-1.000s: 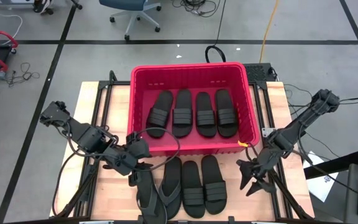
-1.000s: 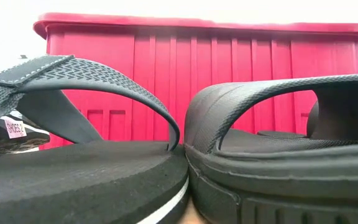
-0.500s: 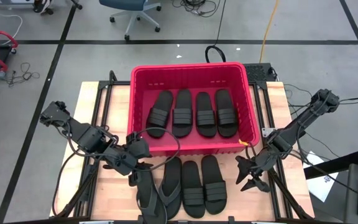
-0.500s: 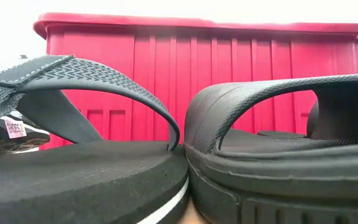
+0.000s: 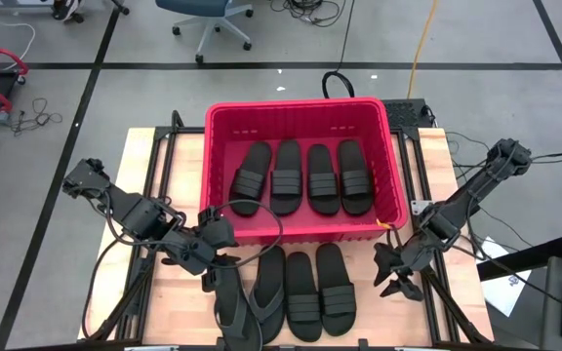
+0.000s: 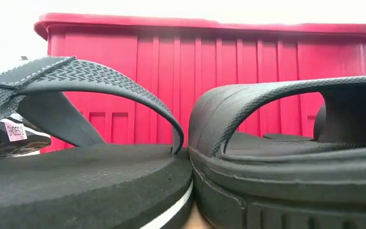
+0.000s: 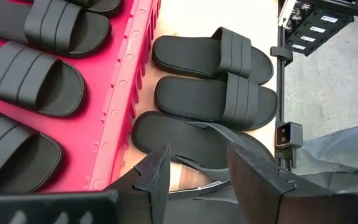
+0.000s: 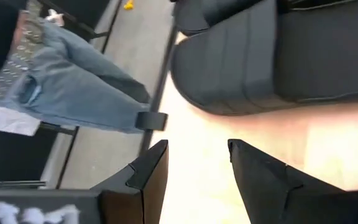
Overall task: Pick and place slides into bin
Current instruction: Put the black slide into the red bin
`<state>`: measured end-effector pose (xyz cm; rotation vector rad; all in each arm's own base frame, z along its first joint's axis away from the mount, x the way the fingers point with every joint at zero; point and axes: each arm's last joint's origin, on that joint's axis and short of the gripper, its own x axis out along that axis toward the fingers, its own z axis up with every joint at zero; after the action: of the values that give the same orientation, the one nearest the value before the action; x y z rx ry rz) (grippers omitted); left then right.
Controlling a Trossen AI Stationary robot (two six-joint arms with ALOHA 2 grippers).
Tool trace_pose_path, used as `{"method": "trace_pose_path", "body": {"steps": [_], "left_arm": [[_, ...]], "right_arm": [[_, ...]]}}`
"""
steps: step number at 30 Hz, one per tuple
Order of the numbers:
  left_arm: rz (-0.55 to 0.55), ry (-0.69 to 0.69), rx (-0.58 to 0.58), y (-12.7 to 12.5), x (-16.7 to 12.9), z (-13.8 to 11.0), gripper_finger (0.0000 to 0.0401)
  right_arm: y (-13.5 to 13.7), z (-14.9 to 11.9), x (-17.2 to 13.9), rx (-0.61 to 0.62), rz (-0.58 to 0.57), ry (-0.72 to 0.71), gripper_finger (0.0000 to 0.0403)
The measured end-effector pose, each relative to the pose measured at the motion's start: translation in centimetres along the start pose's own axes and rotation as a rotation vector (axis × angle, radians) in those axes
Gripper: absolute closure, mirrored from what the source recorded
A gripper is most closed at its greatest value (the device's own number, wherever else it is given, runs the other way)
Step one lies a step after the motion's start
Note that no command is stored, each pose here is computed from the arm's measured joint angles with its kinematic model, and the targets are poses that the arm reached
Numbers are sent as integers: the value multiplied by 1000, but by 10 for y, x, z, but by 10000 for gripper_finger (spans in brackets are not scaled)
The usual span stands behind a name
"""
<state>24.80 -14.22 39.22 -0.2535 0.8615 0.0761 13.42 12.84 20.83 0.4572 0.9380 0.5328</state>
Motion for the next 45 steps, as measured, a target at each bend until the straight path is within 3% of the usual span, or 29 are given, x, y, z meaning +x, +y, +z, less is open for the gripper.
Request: {"method": "trace_pose_path", "body": {"steps": [5,13,20,29,38,45], "left_arm": [[0,0,-1,0,0,0,247],[0,0,-1,0,0,0,247],[0,0,7,0,0,0,247],[0,0,3,0,0,0,247],[0,0,1,0,0,0,247],[1,0,2,0,0,0,247]], "right_arm": [[-4,-3,0,-5,-66,5,238],[-4,-3,0,-30,-72,5,238],[-9,-2,2,-60,-138,-89,238],[-26,-19,19,-80,21,-297,238],[-48,-40,24,-81,-47,-391,238],[-50,-39,32,-110,-70,-414,238]]}}
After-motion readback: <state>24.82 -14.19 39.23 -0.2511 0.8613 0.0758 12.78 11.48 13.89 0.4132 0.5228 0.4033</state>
